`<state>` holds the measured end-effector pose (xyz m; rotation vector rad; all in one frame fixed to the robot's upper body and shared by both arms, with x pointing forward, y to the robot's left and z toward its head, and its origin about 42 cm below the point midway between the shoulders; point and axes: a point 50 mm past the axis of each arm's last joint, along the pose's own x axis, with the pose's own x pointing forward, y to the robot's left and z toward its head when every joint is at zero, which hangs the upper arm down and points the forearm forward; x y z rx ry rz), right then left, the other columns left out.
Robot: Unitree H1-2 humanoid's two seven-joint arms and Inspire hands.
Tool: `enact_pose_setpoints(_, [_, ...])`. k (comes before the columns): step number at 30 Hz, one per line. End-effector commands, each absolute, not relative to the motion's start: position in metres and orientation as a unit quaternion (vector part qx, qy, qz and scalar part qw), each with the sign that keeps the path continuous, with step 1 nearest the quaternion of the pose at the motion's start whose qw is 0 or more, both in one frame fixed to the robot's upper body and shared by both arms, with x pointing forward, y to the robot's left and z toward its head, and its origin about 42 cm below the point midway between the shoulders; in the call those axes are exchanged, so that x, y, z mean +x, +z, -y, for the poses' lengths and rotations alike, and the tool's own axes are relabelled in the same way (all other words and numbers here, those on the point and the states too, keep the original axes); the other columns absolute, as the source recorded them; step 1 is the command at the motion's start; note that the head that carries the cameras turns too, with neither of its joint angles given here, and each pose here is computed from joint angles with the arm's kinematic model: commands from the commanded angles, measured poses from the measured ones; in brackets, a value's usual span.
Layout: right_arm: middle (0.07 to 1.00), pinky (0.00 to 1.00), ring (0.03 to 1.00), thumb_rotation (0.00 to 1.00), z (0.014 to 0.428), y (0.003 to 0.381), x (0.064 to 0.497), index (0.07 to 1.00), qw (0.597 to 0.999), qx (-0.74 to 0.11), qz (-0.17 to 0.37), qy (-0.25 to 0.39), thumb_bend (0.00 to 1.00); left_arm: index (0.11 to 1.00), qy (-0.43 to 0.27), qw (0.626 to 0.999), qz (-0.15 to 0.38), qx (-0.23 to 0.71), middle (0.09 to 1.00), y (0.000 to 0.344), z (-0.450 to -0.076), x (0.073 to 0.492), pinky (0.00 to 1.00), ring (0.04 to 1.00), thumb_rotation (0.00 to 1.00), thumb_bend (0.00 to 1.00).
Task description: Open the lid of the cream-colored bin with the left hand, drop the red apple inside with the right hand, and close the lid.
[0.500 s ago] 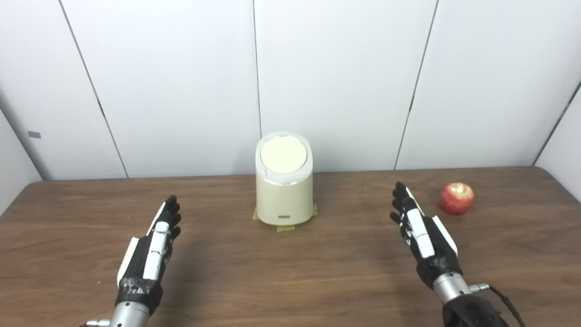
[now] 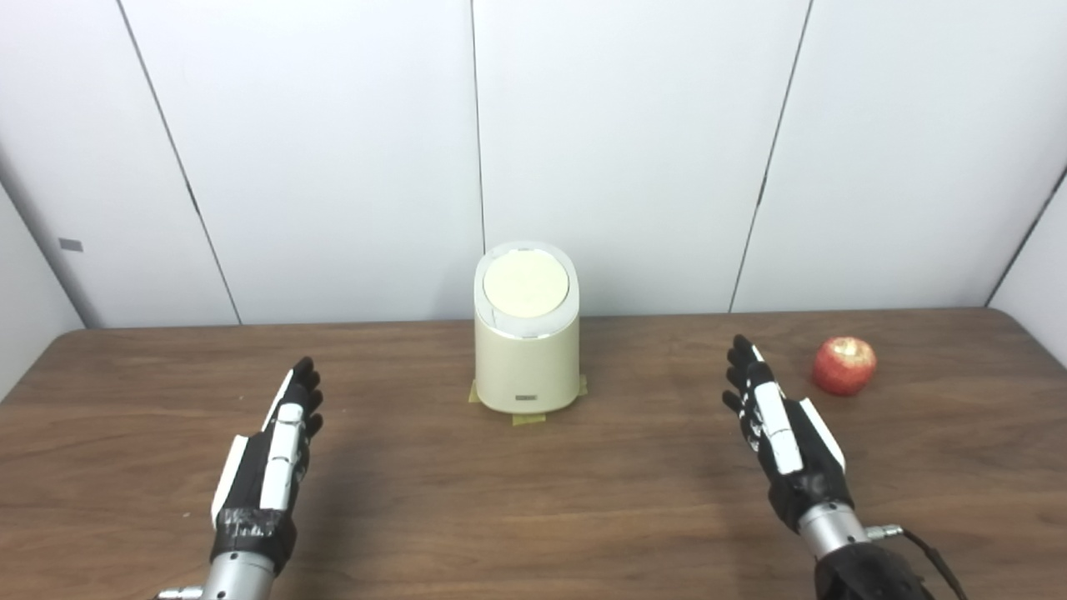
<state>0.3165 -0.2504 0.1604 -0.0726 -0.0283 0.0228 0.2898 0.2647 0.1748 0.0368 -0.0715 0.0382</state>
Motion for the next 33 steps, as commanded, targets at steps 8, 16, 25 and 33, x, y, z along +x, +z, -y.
enact_pose_setpoints(8, [1.000, 0.95, 1.000, 0.98, 0.250, 0.181, 0.322, 1.000, 0.998, -0.035, 0.051, 0.013, 0.64, 1.000, 0.013, 0.997, 0.068, 0.036, 1.000, 0.192, -0.264, 0.297, 1.00, 1.000, 0.96, 0.45])
enact_pose_setpoints(16, [1.000, 0.93, 1.000, 0.99, 0.249, 0.183, 0.319, 1.000, 0.998, -0.040, 0.053, 0.013, 0.62, 1.000, 0.006, 0.995, 0.059, 0.078, 1.000, 0.192, -0.266, 0.294, 1.00, 1.000, 0.76, 0.51])
enact_pose_setpoints(25, [1.000, 0.92, 1.000, 0.98, 0.253, 0.180, 0.312, 1.000, 0.998, -0.041, 0.052, 0.009, 0.61, 1.000, 0.015, 0.994, 0.069, 0.088, 1.000, 0.201, -0.266, 0.295, 0.97, 1.000, 0.70, 0.54])
enact_pose_setpoints(33, [1.000, 0.91, 0.994, 0.99, 0.250, 0.175, 0.309, 1.000, 0.998, -0.042, 0.046, 0.010, 0.59, 1.000, 0.024, 0.990, 0.087, 0.106, 0.987, 0.232, -0.271, 0.319, 0.90, 0.972, 0.50, 0.60])
